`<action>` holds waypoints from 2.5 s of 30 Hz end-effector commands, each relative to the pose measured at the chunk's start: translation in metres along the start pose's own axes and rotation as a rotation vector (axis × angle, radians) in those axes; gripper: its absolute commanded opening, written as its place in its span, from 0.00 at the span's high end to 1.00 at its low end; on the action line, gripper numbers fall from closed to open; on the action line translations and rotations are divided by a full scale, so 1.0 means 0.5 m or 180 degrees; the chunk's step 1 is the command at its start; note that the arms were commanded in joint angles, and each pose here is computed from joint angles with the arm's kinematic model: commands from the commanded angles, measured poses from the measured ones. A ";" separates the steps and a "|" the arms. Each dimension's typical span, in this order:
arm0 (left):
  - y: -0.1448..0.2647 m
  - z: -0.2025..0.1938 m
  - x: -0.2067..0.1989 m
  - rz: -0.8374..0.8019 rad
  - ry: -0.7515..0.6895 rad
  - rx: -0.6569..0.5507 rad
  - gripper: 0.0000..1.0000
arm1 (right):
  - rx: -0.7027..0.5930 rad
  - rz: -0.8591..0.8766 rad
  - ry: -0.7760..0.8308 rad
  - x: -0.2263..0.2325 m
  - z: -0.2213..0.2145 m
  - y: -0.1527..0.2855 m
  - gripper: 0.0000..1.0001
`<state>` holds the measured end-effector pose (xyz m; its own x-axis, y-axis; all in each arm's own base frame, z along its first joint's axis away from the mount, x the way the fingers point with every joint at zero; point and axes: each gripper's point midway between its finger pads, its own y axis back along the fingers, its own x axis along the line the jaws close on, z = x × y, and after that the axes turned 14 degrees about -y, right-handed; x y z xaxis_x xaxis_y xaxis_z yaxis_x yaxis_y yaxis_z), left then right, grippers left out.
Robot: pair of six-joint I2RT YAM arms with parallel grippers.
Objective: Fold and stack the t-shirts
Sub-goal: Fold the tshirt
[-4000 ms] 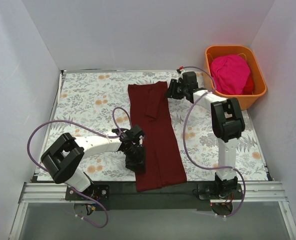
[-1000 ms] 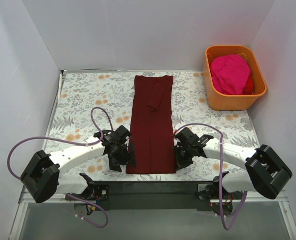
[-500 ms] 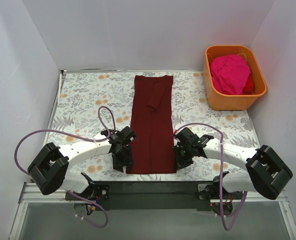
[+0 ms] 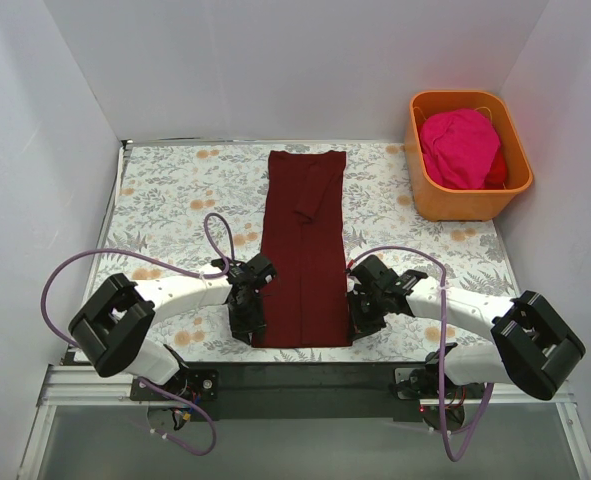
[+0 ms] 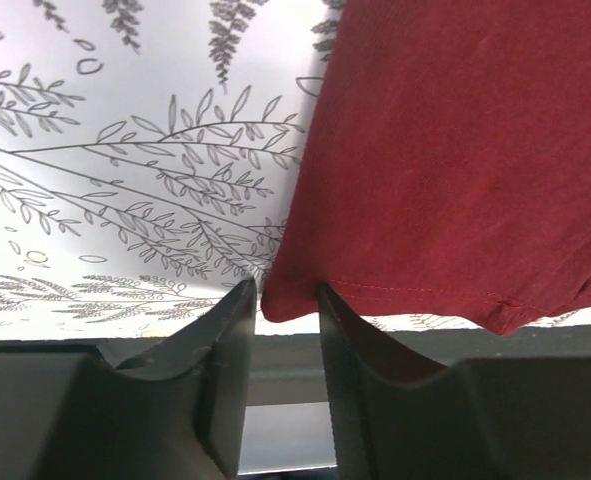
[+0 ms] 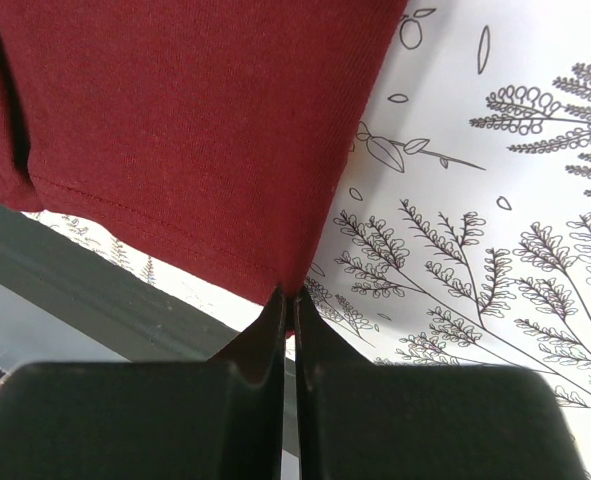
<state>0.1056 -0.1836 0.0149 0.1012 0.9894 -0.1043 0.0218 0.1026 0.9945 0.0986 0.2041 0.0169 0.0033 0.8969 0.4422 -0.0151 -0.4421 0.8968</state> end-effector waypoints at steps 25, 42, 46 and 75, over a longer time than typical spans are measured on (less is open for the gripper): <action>0.100 -0.151 -0.050 -0.0437 -0.0015 0.0089 1.00 | 0.0124 -0.0235 0.0712 0.045 -0.111 0.112 0.99; 0.181 0.370 -0.051 -0.0199 -0.0066 -0.1470 1.00 | -0.1354 -0.0606 0.0879 0.098 0.308 0.214 0.99; 0.168 0.420 -0.032 -0.0101 -0.0017 -0.1581 1.00 | -0.1459 -0.0507 0.0864 0.101 0.361 0.212 0.99; 0.077 0.532 0.011 0.0055 -0.0001 -0.1634 0.81 | -0.1520 -0.0469 0.0700 0.061 0.488 0.116 0.73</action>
<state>0.3550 -0.2047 0.0309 0.1056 0.9890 -0.1039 -0.4015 0.1379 0.9054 0.3219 0.1984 0.0737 -0.1576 0.9558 0.2481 -0.4226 -0.2924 0.8578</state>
